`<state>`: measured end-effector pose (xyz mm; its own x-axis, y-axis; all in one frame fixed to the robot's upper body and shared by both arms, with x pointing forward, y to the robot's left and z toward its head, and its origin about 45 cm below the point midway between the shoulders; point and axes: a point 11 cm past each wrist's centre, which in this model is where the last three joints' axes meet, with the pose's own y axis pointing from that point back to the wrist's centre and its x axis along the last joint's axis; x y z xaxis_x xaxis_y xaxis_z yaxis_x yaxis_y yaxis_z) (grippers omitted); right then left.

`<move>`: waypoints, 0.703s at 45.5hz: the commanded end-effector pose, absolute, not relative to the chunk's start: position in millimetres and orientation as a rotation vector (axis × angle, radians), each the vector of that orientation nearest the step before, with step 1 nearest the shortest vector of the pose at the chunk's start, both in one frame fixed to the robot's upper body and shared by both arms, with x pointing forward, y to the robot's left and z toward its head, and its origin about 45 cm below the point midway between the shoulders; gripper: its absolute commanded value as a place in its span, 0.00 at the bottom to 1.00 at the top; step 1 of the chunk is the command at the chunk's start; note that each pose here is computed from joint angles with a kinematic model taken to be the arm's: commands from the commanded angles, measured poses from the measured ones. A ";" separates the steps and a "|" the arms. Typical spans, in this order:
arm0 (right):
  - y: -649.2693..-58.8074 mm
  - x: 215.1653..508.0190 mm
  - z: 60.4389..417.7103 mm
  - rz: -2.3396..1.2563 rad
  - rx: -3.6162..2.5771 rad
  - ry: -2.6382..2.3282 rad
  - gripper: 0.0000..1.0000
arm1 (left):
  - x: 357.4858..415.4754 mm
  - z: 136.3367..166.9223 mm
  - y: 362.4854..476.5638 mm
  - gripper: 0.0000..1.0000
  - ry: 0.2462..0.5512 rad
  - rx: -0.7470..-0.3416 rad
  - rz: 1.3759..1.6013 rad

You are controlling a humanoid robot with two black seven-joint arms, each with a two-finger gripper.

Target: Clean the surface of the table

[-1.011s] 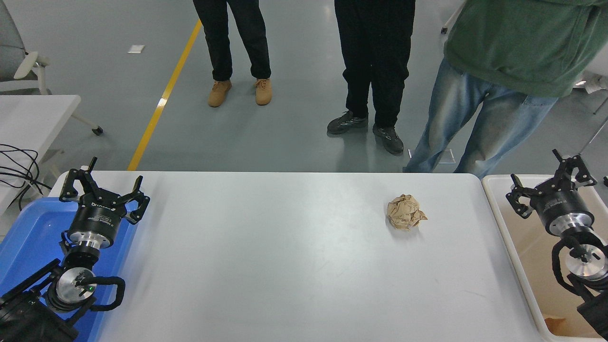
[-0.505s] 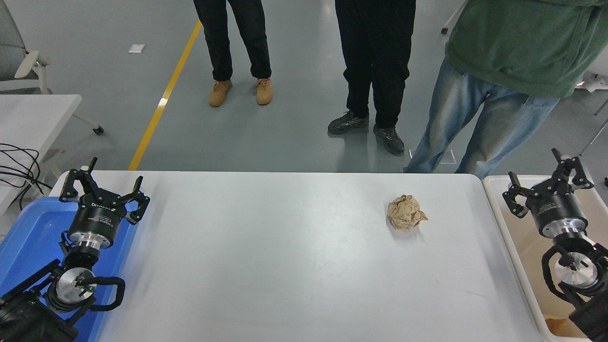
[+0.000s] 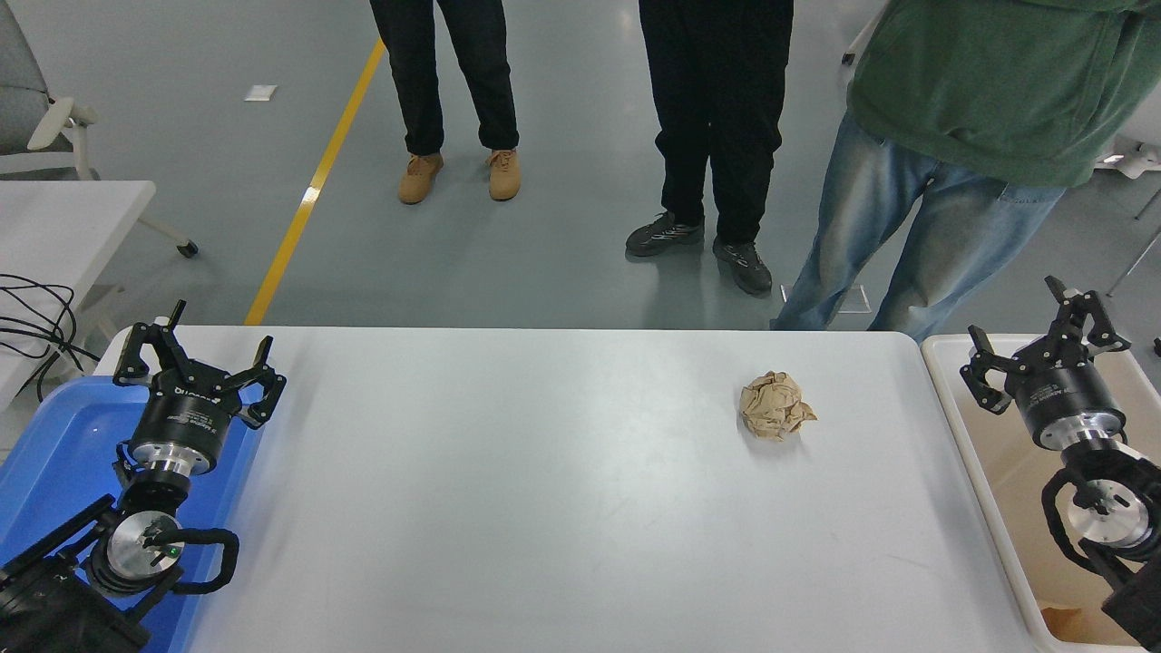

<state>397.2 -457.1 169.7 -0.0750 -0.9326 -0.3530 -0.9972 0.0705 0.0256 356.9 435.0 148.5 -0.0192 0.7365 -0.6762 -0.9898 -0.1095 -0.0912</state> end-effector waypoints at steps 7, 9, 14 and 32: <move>-432.4 414.2 229.0 0.230 -2.337 1.956 0.99 | 357.0 148.6 434.8 0.99 0.484 -0.686 1.559; -425.5 416.4 234.1 0.214 -2.408 1.935 0.99 | 357.0 148.6 434.8 0.99 0.484 -0.686 1.559; -405.1 423.3 242.0 0.151 -2.603 1.881 0.99 | 356.8 148.4 435.2 0.99 0.484 -0.686 1.560; -361.2 429.1 246.8 -0.376 -3.253 1.673 0.99 | 356.8 148.4 435.2 0.99 0.484 -0.686 1.560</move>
